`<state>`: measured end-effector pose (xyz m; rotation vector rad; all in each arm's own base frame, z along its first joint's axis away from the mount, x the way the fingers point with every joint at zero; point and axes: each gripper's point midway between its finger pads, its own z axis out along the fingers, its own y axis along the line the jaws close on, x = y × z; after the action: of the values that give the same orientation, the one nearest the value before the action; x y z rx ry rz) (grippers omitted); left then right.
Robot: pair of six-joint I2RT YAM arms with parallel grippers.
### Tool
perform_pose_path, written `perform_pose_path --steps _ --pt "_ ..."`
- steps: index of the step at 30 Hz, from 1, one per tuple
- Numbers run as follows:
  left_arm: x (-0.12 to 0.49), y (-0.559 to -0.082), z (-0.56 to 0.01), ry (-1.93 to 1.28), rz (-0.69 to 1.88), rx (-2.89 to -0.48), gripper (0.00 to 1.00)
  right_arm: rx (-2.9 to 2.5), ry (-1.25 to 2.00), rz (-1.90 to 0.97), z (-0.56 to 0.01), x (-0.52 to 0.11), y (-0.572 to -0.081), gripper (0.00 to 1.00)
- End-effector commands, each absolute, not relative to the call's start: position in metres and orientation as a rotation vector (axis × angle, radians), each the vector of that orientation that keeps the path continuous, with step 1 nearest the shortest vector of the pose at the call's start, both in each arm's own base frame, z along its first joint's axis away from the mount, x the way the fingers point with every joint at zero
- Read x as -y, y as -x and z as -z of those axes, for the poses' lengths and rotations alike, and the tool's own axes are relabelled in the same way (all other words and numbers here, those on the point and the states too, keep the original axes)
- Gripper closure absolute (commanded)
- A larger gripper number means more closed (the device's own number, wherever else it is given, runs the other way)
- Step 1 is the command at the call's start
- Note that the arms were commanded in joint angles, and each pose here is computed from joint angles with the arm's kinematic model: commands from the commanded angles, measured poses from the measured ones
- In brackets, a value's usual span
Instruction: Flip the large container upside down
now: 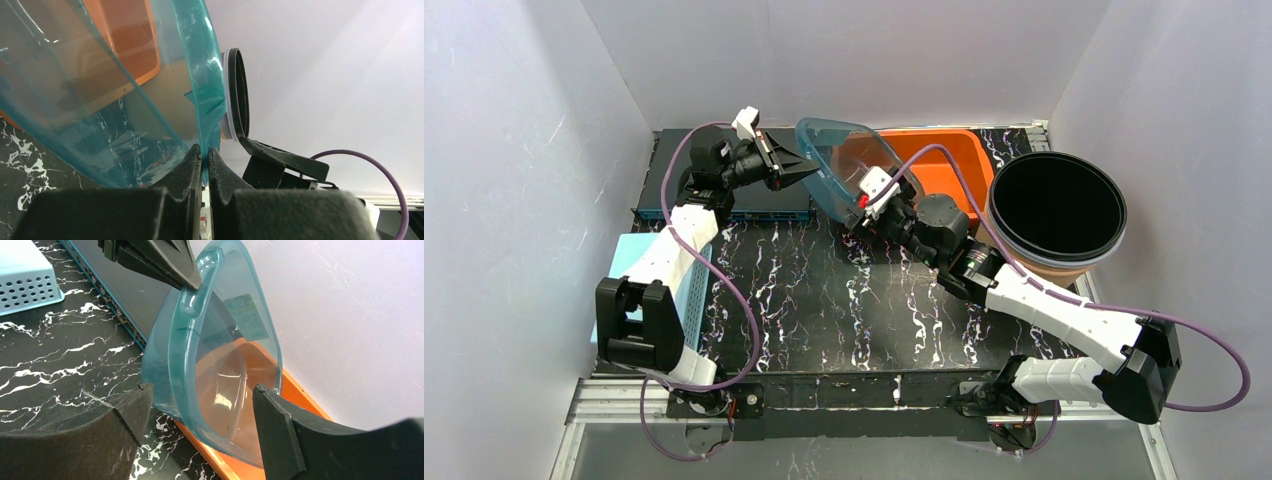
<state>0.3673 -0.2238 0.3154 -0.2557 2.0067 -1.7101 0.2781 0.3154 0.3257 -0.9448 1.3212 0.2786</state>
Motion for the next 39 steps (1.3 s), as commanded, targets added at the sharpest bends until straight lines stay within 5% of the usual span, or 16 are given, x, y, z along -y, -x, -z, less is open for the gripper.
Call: perform_pose_path --steps 1,27,29,31,34,37,39 --pt "0.222 -0.362 -0.347 0.113 1.682 -1.916 1.00 -1.314 0.745 -0.342 -0.369 -0.306 -0.281 0.17" --pt "0.222 -0.307 -0.387 -0.231 1.542 -1.831 1.00 -1.529 0.841 -0.680 -0.349 -0.370 -0.272 0.07" --pt "0.223 -0.304 -0.383 -0.230 1.526 -1.856 1.00 -1.532 0.835 -0.710 -0.347 -0.380 -0.274 0.13" --pt "0.225 -0.302 -0.381 -0.242 1.493 -1.870 1.00 -1.548 0.821 -0.703 -0.342 -0.387 -0.281 0.34" --pt "0.224 -0.297 -0.380 -0.235 1.489 -1.870 1.00 -1.565 0.804 -0.679 -0.337 -0.386 -0.287 0.51" --pt "0.224 -0.295 -0.380 -0.216 1.495 -1.865 1.00 -1.492 0.793 -0.702 -0.343 -0.381 -0.280 0.87" --pt "0.223 -0.295 -0.380 -0.199 1.500 -1.861 1.00 -1.436 0.787 -0.722 -0.350 -0.377 -0.275 0.99"
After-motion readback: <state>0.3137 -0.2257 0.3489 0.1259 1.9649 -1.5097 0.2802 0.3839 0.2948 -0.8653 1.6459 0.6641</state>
